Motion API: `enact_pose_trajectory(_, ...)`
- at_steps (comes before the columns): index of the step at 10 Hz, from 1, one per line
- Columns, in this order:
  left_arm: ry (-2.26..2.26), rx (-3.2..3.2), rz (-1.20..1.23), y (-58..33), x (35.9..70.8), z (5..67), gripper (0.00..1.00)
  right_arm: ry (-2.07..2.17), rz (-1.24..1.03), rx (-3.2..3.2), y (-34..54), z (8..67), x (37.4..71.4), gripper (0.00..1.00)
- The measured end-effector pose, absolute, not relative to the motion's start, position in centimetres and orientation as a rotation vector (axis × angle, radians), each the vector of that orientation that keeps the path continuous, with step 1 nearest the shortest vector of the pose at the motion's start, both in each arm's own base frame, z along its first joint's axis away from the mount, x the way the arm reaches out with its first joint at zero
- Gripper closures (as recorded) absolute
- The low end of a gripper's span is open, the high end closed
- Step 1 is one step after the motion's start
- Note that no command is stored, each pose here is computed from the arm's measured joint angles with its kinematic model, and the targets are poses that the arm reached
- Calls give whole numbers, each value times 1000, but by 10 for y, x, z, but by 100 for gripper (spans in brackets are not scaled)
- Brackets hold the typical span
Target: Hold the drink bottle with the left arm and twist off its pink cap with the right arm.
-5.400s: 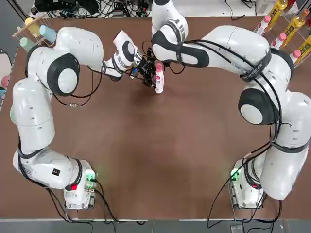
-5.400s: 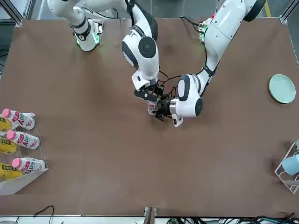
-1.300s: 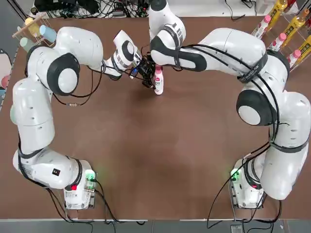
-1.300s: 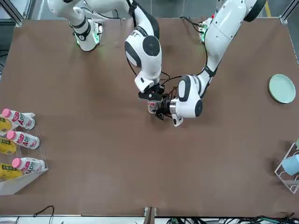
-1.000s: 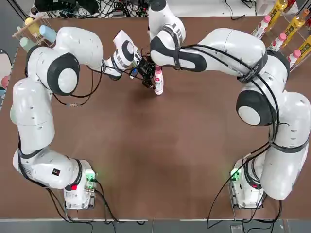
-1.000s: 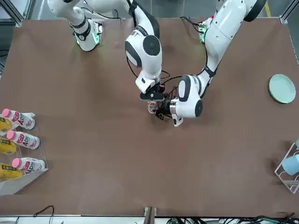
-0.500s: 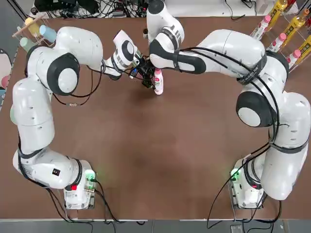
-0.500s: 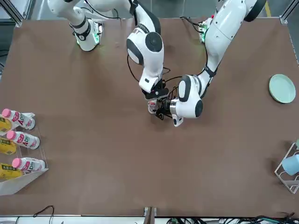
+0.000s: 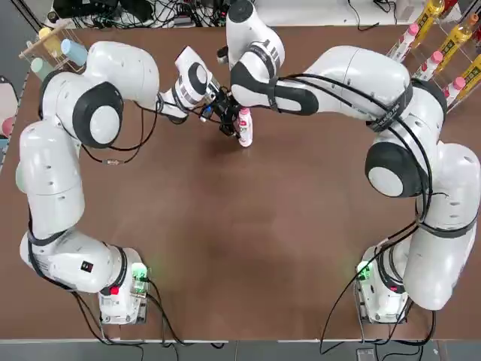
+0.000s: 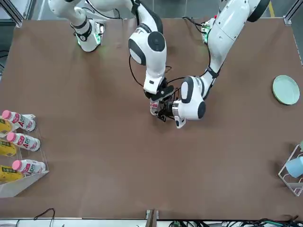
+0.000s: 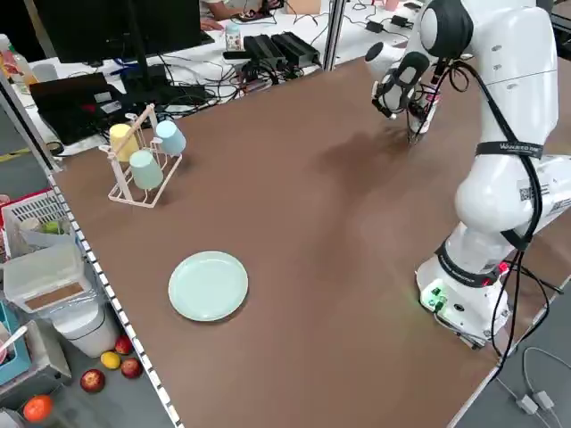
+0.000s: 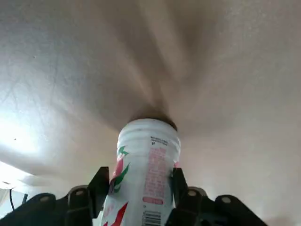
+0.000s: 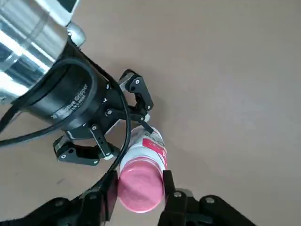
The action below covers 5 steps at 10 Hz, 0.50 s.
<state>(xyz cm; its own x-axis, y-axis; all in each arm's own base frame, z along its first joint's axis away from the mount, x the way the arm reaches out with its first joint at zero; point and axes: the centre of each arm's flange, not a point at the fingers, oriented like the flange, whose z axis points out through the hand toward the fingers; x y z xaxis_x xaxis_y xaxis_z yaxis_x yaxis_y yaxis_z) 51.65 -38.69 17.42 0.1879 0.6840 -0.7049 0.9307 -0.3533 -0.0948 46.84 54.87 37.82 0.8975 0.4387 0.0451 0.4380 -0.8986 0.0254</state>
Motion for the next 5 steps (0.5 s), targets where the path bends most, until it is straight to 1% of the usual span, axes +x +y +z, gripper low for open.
enact_pose_trajectory(5,1529,2111,-962,-387,517,174,40,805,91,3010,549,379,469,57)
